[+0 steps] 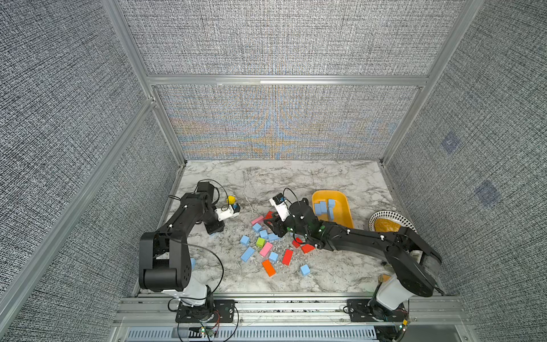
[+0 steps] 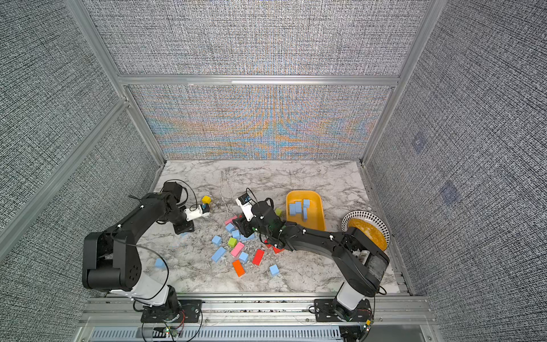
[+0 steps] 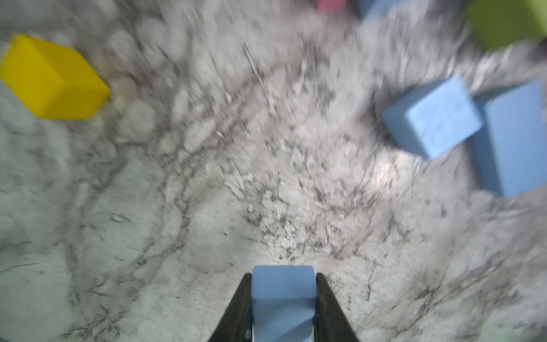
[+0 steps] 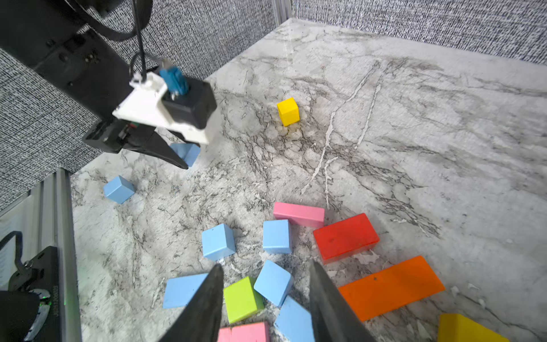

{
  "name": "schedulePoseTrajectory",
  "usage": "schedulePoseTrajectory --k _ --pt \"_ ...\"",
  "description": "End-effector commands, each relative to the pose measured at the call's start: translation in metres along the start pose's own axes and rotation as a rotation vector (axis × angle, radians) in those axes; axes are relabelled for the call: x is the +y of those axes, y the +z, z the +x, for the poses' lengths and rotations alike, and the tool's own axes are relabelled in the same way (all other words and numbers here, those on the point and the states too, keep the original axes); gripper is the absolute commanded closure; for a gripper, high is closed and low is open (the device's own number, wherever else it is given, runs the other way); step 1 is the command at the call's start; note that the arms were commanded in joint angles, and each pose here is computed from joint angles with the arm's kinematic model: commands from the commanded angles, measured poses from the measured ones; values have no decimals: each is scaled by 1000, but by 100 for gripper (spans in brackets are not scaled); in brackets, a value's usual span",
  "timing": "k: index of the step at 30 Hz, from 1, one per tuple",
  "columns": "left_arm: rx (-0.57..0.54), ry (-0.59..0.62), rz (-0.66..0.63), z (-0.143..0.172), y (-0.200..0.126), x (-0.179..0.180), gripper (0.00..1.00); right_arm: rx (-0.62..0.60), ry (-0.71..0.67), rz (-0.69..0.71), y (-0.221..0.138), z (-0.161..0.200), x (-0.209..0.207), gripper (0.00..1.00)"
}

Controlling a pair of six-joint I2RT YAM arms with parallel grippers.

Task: Pick out the blue building blocks
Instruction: Pick up the building block from the center of the board.

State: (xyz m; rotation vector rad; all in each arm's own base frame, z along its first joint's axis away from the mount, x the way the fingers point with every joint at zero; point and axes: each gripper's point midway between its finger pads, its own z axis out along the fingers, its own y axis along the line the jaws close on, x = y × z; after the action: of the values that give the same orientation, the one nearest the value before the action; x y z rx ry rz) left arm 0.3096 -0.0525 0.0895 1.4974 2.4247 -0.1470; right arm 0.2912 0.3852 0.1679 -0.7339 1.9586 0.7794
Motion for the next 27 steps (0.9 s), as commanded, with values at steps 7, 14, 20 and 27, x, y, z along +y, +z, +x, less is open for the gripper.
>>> schedulePoseTrajectory --k 7,14,20,27 --pt "-620 -279 152 -134 -74 -13 85 -164 -9 -72 -25 -36 16 52" --pt "-840 -314 211 -152 -101 -39 85 -229 33 -107 -32 -50 22 52" --pt "-930 -329 316 -160 -116 -55 84 -276 44 -136 -36 -57 26 51" --pt "-1004 -308 434 -168 -128 -73 84 -276 -6 -235 -42 -64 46 52"
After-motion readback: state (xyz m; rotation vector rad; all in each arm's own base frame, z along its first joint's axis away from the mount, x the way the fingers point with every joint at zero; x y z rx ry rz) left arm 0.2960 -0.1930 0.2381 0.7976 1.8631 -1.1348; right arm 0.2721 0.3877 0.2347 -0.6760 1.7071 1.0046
